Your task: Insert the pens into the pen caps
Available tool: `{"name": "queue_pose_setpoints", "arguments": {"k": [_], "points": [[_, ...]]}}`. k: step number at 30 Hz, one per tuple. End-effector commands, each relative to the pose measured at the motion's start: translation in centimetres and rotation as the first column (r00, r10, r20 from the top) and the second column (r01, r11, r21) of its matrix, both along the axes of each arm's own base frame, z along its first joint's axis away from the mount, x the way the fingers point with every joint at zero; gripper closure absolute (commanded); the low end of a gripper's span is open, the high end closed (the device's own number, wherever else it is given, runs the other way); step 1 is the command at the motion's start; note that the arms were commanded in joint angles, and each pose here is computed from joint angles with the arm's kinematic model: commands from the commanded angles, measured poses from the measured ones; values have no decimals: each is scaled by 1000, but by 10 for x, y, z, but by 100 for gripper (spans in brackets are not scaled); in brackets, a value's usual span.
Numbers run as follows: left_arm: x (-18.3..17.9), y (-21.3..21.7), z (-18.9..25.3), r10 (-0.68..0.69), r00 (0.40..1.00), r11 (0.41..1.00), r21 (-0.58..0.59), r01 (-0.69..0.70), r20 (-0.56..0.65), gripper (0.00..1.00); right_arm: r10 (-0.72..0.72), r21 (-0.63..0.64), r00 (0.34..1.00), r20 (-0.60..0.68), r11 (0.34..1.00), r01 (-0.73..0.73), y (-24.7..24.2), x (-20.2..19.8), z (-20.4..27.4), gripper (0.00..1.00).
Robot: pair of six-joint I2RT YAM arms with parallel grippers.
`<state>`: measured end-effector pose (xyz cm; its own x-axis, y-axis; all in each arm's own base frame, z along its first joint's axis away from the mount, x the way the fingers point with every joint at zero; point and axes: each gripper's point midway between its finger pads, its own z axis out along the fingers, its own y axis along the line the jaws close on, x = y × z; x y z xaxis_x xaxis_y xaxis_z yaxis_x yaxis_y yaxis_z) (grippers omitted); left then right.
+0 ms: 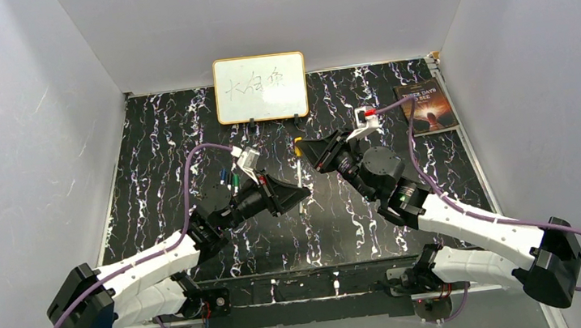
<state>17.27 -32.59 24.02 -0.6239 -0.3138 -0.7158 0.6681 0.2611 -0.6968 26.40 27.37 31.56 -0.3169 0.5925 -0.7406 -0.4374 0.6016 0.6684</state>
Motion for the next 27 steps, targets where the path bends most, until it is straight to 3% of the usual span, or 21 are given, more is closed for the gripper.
{"name": "queue_pose_setpoints", "arguments": {"k": [1,27], "points": [[-1,-3,25,-9,998,999,-48,12,56,100,1,83,997,79,997,-7,-3,-3,41,100],[1,-1,27,7,998,999,-40,-4,67,100,29,95,998,57,995,-34,-3,-9,30,100]]}}
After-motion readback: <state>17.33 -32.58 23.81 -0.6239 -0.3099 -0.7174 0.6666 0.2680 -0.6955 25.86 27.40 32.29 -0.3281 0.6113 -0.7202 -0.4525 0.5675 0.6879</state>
